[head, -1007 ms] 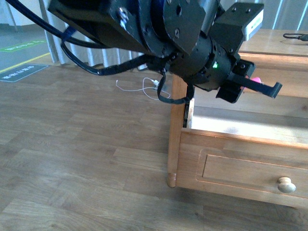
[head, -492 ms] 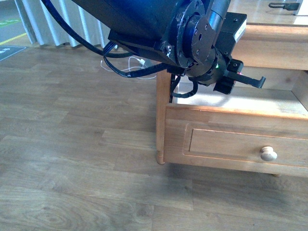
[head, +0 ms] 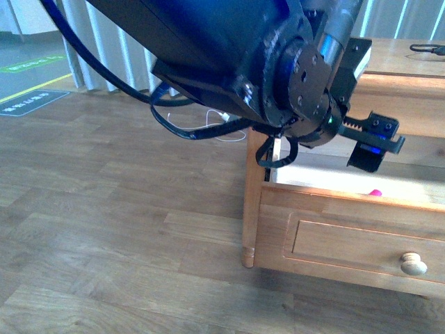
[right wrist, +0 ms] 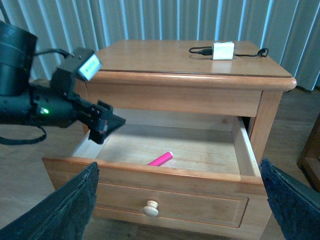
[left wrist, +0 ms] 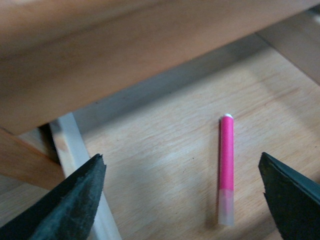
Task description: Place pink marker in drawer with both arms
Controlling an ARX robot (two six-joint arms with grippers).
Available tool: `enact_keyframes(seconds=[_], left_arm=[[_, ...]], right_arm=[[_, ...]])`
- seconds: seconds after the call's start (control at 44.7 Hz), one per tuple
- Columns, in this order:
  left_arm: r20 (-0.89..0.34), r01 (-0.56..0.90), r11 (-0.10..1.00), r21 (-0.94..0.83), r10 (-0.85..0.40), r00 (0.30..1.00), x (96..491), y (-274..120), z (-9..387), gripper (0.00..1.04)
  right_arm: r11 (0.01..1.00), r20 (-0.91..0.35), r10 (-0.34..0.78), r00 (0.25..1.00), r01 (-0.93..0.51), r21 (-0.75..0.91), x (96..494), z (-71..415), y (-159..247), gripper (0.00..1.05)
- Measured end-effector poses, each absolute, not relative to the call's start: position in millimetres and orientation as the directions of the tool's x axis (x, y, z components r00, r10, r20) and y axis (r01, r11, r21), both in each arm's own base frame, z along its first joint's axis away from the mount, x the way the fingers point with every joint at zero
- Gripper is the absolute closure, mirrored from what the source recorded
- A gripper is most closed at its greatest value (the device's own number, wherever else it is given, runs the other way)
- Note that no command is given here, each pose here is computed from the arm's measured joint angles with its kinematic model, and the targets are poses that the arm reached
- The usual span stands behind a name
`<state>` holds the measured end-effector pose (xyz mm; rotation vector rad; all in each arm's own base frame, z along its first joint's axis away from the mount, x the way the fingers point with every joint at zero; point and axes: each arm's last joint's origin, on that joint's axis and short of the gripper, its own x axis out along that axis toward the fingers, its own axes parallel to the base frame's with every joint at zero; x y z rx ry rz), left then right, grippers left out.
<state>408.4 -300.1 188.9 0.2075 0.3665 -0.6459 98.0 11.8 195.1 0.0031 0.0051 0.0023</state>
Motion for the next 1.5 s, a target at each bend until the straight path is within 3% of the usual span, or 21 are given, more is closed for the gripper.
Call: enact_keyframes(seconds=[0.067, 0.447, 0.783, 1.208, 1.499], left_arm=[[-0.364, 0.6, 0.796, 0.078, -0.538, 0.76, 399.4, -290.5, 205.9, 0.04], [-0.22, 0.458, 0.888, 0.044, -0.439, 0.871, 345.2, -210.0, 268.8, 0.06], [-0.041, 0.284, 0.959, 0.015, -0.283, 0.958, 260.8, -113.9, 317.5, 0.06], [-0.072, 0.046, 0.987, -0.154, -0.057, 0.996, 123.3, -26.5, 279.0, 0.06], [-0.097, -0.001, 0.973, -0.231, -0.022, 0.995, 99.7, -18.1, 260.9, 0.06]], right_arm=[[1.0, -0.005, 0.002, 1.0, -0.002, 0.003, 98.0, 195.1, 11.8, 0.09], [1.0, -0.005, 0.002, 1.0, -0.002, 0.004, 98.0, 195.1, 11.8, 0.09], [1.0, -0.005, 0.002, 1.0, -0.002, 0.003, 98.0, 195.1, 11.8, 0.09], [1.0, -0.005, 0.002, 1.0, -0.002, 0.003, 98.0, 195.1, 11.8, 0.09], [1.0, -0.005, 0.003, 1.0, -0.003, 0.004, 98.0, 195.1, 11.8, 0.09]])
